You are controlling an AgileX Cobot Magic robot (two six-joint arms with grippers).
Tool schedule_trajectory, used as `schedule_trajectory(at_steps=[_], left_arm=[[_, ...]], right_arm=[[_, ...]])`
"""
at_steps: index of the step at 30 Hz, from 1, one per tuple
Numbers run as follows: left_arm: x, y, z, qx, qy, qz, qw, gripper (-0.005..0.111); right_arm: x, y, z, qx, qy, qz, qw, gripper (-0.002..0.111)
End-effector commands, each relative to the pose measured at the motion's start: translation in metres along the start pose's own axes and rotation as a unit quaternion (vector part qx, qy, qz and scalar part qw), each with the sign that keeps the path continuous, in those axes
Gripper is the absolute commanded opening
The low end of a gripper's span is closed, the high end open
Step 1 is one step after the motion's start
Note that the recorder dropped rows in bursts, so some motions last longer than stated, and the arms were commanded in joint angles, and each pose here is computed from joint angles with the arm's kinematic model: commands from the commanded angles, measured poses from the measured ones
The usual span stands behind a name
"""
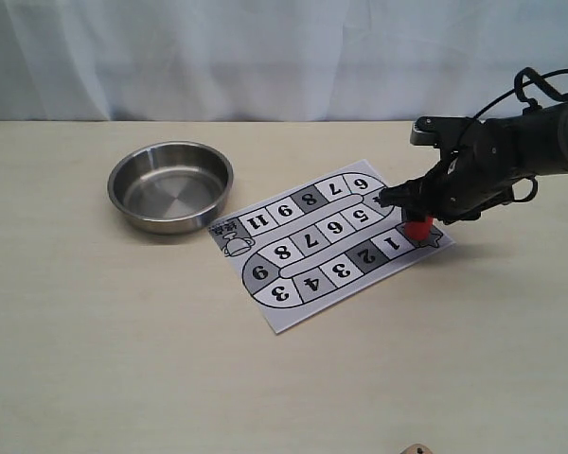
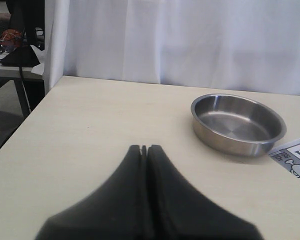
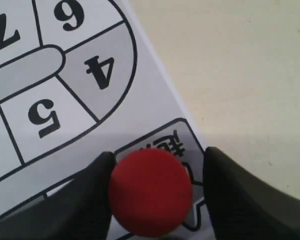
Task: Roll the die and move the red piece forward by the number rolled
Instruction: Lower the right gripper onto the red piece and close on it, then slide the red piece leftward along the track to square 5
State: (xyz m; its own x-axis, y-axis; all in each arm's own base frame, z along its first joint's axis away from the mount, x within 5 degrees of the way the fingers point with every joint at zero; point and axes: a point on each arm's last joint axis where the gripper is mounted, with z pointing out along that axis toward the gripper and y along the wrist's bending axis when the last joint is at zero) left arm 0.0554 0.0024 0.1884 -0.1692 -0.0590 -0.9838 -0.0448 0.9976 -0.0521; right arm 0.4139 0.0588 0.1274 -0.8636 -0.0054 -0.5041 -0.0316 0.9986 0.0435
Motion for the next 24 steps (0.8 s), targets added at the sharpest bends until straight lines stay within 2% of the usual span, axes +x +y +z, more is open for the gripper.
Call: schedule_trajectory(at_steps=[1,4,5,10,17,21,24], left_arm=[[-0.003,0.000,-0.001,0.001,-0.009,0.000,1.000,0.000],[-0.003,0.000,-0.001,0.001,-0.009,0.001,1.000,0.000],[-0.003,0.000,-0.001,0.001,-0.009,0.001,1.000,0.000],[-0.003,0.000,-0.001,0.000,-0.009,0.002,1.000,0.000],[-0.003,0.000,-0.001,0.000,-0.009,0.002,1.000,0.000],[-0.003,0.000,-0.001,0.001,-0.009,0.001,1.000,0.000],[-0.003,0.000,-0.001,0.001,-0.009,0.001,1.000,0.000]], right_arm=[[-0.003,-0.001,-0.001,-0.001,-0.014,-0.005,1.000,0.029],[-0.004,0.000,-0.001,-0.002,-0.020,-0.005,1.000,0.007],[-0.004,0.000,-0.001,-0.002,-0.020,-0.005,1.000,0.004],[-0.008,0.001,-0.012,-0.002,-0.022,-0.025,0.999,0.004],[-0.004,0.035,-0.030,-0.020,-0.005,-0.132,0.991,0.004],[-0.001,0.051,-0.031,-0.030,-0.006,-0.149,0.988,0.004],[-0.001,0.051,-0.031,-0.030,-0.007,-0.146,0.989,0.004]])
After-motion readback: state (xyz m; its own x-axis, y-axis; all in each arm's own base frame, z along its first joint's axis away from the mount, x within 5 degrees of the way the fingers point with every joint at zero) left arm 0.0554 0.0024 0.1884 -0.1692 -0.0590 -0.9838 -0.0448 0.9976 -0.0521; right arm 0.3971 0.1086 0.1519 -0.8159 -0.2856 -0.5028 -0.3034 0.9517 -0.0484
